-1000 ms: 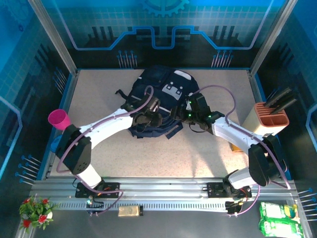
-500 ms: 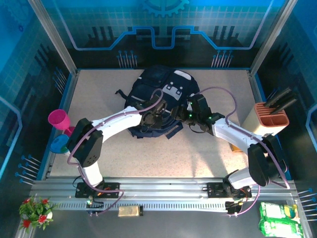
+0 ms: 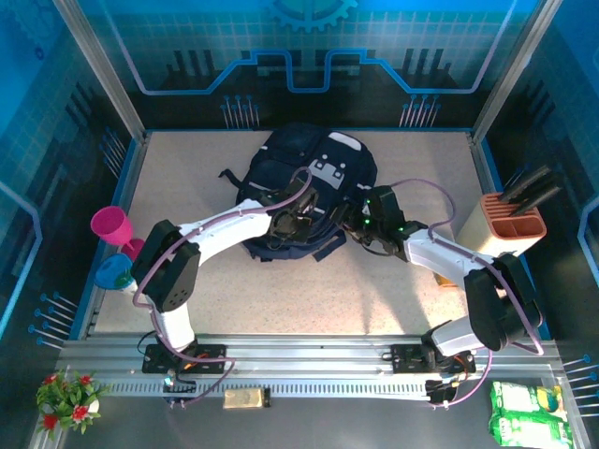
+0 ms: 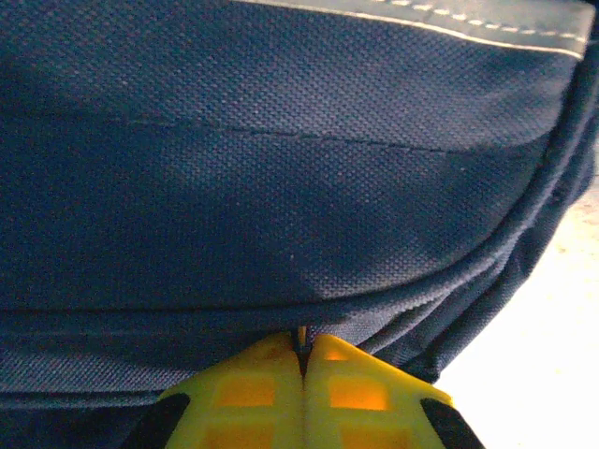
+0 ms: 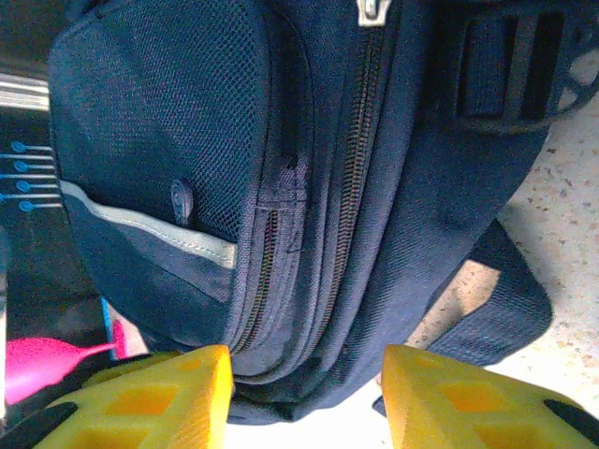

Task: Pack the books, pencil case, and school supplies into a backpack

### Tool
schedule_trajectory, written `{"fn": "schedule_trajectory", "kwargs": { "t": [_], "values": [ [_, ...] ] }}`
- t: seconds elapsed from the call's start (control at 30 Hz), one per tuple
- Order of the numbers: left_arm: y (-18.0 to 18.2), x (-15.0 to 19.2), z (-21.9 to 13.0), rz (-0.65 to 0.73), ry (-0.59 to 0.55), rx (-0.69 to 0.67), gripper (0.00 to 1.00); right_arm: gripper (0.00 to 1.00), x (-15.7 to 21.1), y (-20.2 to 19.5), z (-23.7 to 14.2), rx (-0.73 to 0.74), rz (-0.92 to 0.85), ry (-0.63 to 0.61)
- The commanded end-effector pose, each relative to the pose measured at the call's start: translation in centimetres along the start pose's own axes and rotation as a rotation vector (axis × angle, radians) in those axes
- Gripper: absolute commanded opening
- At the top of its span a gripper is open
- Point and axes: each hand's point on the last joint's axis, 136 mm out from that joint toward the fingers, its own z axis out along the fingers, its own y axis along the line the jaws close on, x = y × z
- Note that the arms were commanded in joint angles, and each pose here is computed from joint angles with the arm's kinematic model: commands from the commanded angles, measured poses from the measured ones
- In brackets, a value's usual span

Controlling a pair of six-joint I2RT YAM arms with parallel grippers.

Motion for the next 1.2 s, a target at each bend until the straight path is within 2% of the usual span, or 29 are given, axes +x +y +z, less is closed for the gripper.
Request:
{"fn": "schedule_trajectory", "kwargs": {
  "t": [0.0,0.1,0.3,0.43,0.63,0.8,1.17],
  "values": [
    [-4.1,-2.1,-2.4,0.057,-0.084,0.173,0.0,0.45,-0.8,1.4,-0.4,-0.061,0.096,0.001],
    [-5.7,-2.5,-2.7,0.09,-0.104,0.218,0.0,0.46,-0.6,1.3,0.0,-0.055,0.145,0.03],
    [-6.7,-2.9,-2.5,0.105,-0.111,0.231,0.0,0.44,-0.3,1.4,1.4,-0.075,0.213,0.085],
    [-6.6,-2.8,-2.5,0.12,-0.111,0.222,0.0,0.38,-0.5,2.0,2.0,-0.101,0.202,0.097],
    [-5.4,-2.4,-2.5,0.144,-0.108,0.165,0.0,0.21,-1.2,1.2,2.1,-0.064,0.192,0.074],
    [-2.0,-1.7,-2.6,0.14,-0.099,0.079,0.0,0.14,-2.6,-0.5,1.3,0.007,0.173,0.015],
    [6.9,-0.6,-3.7,-0.013,-0.121,-0.004,0.0,0.11,-6.4,-2.4,0.1,0.087,0.122,-0.064]
  ]
}}
